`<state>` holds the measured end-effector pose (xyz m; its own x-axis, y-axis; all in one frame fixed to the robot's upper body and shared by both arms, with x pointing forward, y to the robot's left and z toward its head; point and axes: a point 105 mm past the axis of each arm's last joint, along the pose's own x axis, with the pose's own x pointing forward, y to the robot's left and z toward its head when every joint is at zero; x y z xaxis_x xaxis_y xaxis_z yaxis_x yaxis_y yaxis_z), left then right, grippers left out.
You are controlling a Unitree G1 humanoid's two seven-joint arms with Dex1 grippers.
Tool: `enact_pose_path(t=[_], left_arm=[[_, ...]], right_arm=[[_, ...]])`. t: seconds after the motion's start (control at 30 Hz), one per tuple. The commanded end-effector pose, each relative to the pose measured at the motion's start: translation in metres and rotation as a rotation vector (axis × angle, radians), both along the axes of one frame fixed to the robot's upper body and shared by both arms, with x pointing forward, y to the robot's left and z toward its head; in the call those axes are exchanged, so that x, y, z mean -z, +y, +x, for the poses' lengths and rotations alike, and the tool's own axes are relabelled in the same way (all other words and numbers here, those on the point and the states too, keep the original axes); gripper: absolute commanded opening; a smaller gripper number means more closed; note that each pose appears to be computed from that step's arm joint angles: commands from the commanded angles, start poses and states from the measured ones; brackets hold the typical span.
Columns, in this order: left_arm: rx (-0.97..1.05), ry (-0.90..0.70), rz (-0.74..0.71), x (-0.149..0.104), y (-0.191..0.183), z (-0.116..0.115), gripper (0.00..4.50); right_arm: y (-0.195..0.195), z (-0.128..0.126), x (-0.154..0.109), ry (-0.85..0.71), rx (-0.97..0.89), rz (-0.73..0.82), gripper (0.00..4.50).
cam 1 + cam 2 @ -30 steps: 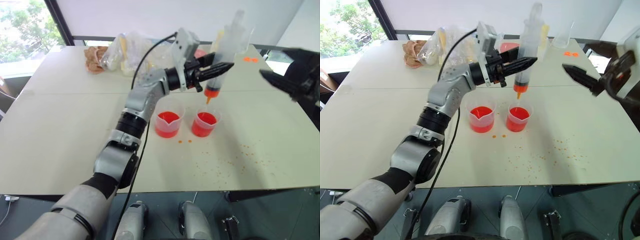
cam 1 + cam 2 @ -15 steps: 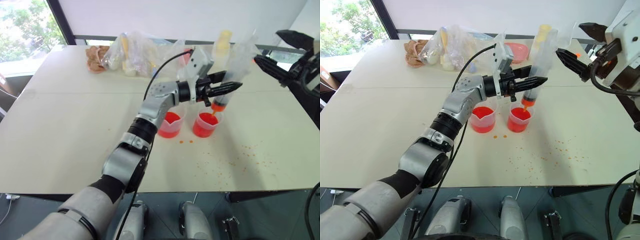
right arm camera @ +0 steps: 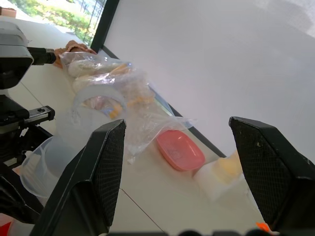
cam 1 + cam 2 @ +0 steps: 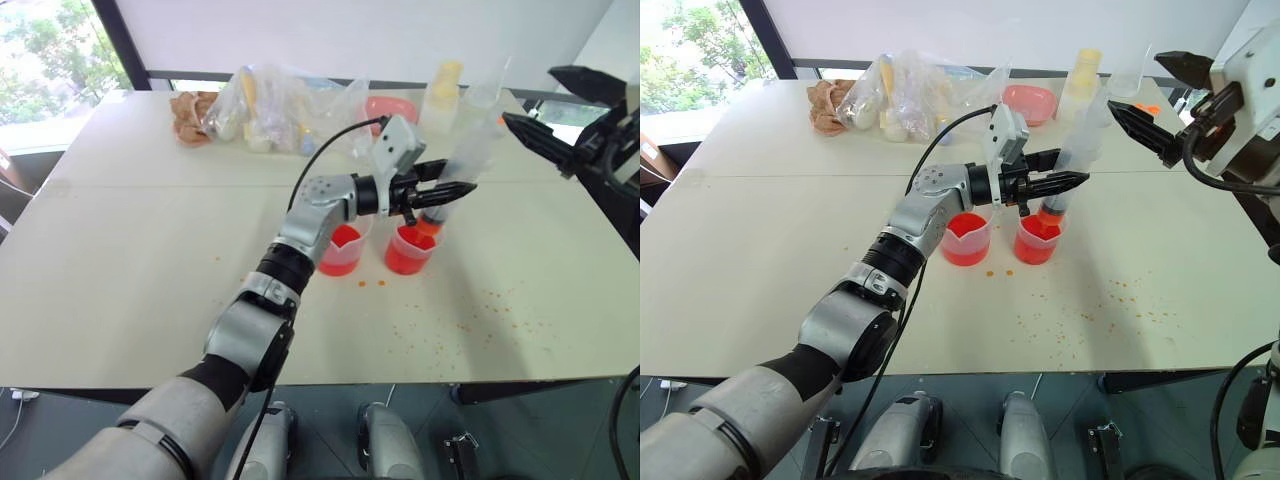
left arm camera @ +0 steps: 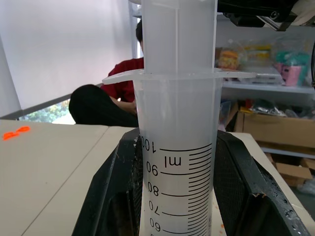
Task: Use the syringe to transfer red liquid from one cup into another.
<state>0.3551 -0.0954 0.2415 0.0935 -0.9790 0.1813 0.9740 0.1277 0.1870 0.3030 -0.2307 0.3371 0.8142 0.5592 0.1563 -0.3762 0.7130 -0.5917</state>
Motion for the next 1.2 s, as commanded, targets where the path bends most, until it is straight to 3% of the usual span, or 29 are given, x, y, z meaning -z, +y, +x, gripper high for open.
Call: enact_pose_path(t=[0.03, 0.2, 0.23, 0.3, 0.47, 0.73, 1.03, 1.2], left_arm=[[0.024, -0.045, -0.005, -0.008, -0.005, -0.006, 1.42], [0.050, -0.054, 0.008, -0.005, -0.007, -0.010, 1.42], [0.051, -0.055, 0.008, -0.005, -0.007, -0.011, 1.42], [0.050, -0.056, 0.007, -0.005, -0.007, -0.011, 1.42], [0.040, -0.061, -0.009, -0.010, -0.005, -0.010, 1.42], [0.026, -0.076, -0.047, -0.023, -0.002, -0.011, 1.42], [0.004, -0.126, -0.133, -0.059, 0.002, -0.014, 1.42], [-0.001, -0.135, -0.154, -0.067, 0.003, -0.015, 1.42]], right_arm=[[0.008, -0.010, -0.010, -0.047, -0.036, -0.007, 3.48], [0.010, -0.005, -0.006, -0.048, -0.040, 0.006, 3.48], [0.010, -0.004, -0.005, -0.050, -0.040, 0.008, 3.24], [0.011, -0.003, -0.002, -0.045, -0.048, 0.003, 2.63], [0.017, -0.002, 0.004, -0.030, -0.085, 0.009, 0.04], [0.025, -0.001, 0.018, 0.021, -0.125, 0.030, 0.04], [0.048, -0.001, 0.047, 0.121, -0.189, 0.106, 0.04], [0.062, -0.002, 0.055, 0.157, -0.209, 0.120, 0.04]])
